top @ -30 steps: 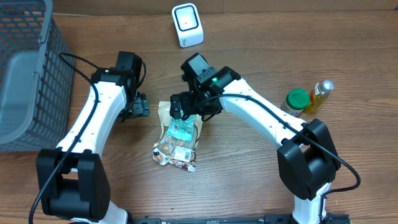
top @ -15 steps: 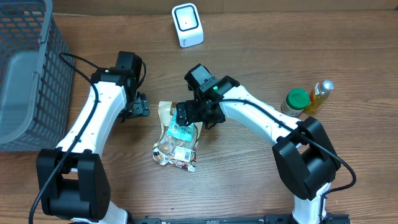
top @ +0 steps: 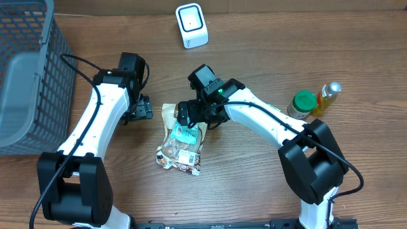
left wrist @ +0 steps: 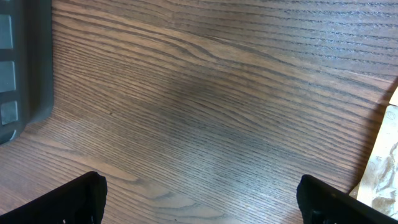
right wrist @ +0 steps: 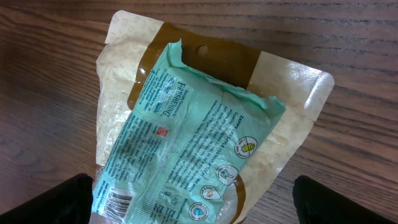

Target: Scan the item barcode

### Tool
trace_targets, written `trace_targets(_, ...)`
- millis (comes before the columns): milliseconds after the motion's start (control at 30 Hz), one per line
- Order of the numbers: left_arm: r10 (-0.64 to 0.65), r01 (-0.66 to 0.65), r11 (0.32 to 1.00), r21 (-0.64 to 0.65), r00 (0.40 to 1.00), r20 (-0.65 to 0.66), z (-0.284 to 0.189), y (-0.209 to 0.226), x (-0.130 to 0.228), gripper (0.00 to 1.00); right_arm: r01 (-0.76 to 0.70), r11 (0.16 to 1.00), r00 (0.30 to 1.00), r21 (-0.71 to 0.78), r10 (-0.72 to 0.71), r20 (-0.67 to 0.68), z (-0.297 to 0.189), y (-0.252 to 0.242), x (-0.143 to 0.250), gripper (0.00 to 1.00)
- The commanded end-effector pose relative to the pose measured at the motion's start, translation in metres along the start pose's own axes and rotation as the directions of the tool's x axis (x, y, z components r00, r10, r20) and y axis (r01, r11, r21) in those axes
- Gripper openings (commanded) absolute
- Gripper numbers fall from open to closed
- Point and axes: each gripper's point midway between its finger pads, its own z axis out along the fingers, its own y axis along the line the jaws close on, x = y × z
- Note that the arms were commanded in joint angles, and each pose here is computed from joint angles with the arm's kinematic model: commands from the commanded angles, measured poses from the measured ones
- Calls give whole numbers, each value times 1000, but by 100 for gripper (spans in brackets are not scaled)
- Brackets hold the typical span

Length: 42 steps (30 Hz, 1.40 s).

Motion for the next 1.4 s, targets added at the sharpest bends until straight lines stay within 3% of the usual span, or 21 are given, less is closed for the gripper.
trace_targets(0,-27,27,1000,0,999,37,-9,3,-8,100,-5,1000,1000,8,5,4,2,-2,0,100)
trace_targets(733,-27,27,1000,0,999,37,-9,3,-8,100,-8,1000,1000,18,8,-6,2,-4,3,100)
trace_targets(900,-27,27,1000,0,999,37,-9,4,-8,99,-18,999,1000,28,19,-23,3,-8,8,88)
trace_targets(1033,-27,27,1000,0,999,37,-9,3,-8,99,-108,994,994,34,109,-27,14,-15,16,79)
trace_targets(1300,-28,28,1000,0,999,37,-9,4,-8,100,-292,955,955,44,294,-31,28,-26,28,45)
trace_targets(1367,-27,27,1000,0,999,37,-9,4,-8,100,-289,957,957,26,290,-30,29,-22,26,42)
